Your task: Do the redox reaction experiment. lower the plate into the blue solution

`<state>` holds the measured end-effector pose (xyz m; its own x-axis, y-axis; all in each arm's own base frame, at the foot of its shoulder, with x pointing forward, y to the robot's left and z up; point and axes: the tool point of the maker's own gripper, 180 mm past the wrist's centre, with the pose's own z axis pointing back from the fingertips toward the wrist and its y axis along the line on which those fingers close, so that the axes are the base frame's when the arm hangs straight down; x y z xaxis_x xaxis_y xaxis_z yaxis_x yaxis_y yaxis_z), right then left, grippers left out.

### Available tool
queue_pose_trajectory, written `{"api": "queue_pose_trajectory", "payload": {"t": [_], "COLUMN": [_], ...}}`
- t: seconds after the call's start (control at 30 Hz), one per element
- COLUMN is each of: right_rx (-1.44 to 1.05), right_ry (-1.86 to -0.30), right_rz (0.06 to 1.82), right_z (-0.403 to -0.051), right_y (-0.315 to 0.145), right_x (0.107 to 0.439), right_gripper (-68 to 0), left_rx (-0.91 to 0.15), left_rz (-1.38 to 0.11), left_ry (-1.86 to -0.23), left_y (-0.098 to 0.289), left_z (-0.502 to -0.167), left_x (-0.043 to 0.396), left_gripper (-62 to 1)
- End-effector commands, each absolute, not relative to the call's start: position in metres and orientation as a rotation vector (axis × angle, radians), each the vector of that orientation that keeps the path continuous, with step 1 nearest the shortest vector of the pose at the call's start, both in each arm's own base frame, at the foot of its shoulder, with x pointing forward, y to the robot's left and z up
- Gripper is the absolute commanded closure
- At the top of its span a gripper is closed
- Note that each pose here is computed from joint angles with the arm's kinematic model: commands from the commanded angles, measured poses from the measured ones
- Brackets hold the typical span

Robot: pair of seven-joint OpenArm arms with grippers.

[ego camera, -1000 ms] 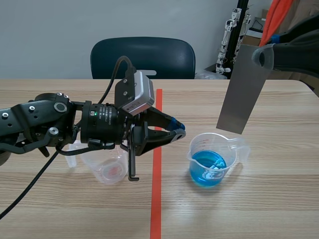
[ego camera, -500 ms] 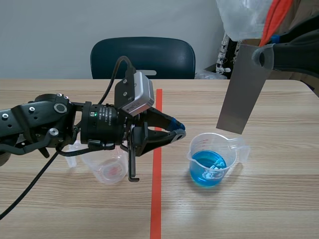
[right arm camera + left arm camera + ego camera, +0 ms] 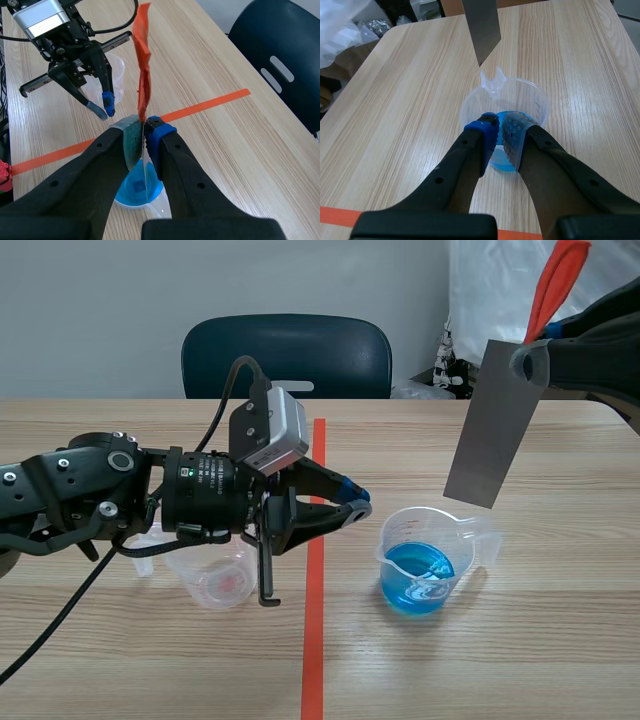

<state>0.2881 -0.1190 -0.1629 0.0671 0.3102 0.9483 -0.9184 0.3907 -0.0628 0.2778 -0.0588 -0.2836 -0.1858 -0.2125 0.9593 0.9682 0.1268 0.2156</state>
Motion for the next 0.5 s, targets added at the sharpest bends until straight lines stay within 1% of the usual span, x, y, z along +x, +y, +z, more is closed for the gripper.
{"api": "queue_pose_trajectory", "payload": {"t": [0.0, 0.07, 0.2, 0.37, 0.47], "right_rx": [0.690, 0.689, 0.685, 0.681, 0.679], "right_ry": [-1.185, -1.185, -1.185, -1.184, -1.179], "right_rz": [1.052, 1.051, 1.051, 1.036, 1.033], "right_z": [-0.148, -0.150, -0.154, -0.158, -0.161], "right_y": [-0.117, -0.117, -0.116, -0.118, -0.118], "right_x": [0.293, 0.294, 0.297, 0.301, 0.302], "right_gripper": [-0.4, -0.4, -0.4, -0.4, -0.4], "left_rx": [-0.861, -0.860, -0.845, -0.837, -0.808], "left_rz": [-1.298, -1.258, -1.159, -1.032, -0.965], "left_ry": [-1.326, -1.365, -1.435, -1.505, -1.520], "left_y": [-0.053, -0.041, -0.009, 0.034, 0.058], "left_z": [-0.269, -0.263, -0.255, -0.251, -0.254], "left_x": [0.283, 0.288, 0.294, 0.289, 0.284], "left_gripper": [-6.9, -5.9, -5.9, -5.9, -5.5]}}
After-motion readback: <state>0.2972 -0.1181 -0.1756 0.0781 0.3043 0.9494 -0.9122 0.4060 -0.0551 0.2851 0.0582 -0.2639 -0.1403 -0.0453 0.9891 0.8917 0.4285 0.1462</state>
